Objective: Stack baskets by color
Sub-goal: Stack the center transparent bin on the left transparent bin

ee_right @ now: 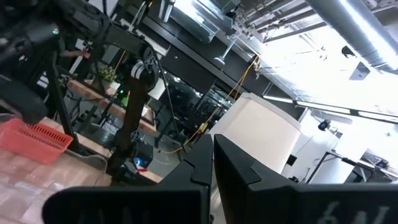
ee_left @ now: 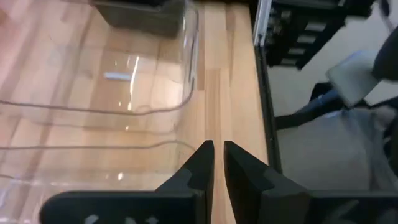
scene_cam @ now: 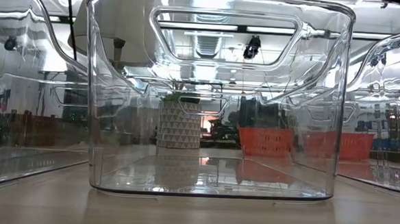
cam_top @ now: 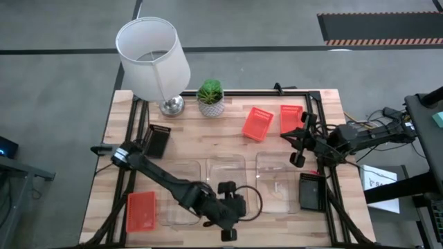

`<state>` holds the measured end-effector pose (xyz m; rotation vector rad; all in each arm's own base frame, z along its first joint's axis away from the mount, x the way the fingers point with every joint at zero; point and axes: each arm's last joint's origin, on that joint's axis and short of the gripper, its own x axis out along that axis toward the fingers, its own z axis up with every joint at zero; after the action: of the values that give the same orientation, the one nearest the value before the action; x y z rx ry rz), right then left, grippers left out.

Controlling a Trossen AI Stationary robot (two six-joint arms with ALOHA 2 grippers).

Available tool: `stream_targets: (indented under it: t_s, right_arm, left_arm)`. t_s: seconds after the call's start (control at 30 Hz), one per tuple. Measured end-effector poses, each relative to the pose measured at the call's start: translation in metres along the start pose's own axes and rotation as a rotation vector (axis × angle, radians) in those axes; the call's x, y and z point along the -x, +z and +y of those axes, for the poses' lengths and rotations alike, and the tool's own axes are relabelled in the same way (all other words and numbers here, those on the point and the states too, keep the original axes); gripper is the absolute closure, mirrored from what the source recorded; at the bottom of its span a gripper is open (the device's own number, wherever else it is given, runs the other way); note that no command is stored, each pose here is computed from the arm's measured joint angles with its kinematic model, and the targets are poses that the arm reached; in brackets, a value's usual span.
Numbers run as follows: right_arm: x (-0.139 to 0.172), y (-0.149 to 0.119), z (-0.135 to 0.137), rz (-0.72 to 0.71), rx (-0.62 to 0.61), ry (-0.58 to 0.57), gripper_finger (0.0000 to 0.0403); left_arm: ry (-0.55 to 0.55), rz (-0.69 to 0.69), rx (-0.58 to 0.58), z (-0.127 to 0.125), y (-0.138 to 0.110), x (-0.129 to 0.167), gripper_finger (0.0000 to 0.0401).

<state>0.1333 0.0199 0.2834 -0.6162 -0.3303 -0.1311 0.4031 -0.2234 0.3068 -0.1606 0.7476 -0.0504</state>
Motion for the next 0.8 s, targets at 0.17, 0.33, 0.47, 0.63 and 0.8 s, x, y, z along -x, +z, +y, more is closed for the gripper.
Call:
stream_targets:
  t_s: [0.17,0.33,0.47,0.63,0.8]
  right_arm:
    - [-0.001,-0.002,0.002,0.021,0.005,0.017,0.0394]
    - [-0.001,-0.003,0.002,0.028,0.005,0.016,0.0394]
    - [-0.001,-0.003,0.003,0.031,0.005,0.016,0.0394]
    - [-0.001,-0.004,0.003,0.040,0.005,0.023,0.0394]
    - [-0.001,-0.005,0.004,0.047,0.007,0.029,0.0394]
  left_arm:
    - [0.030,0.114,0.021,0.004,-0.013,-0.006,0.0363]
    - [0.022,0.198,0.165,0.006,-0.023,-0.009,0.0312]
    - [0.028,0.233,0.185,0.008,-0.032,-0.014,0.0258]
    - [0.016,0.225,0.130,0.009,-0.040,-0.023,0.0221]
    - [0.008,0.215,0.112,0.010,-0.046,-0.031,0.0219]
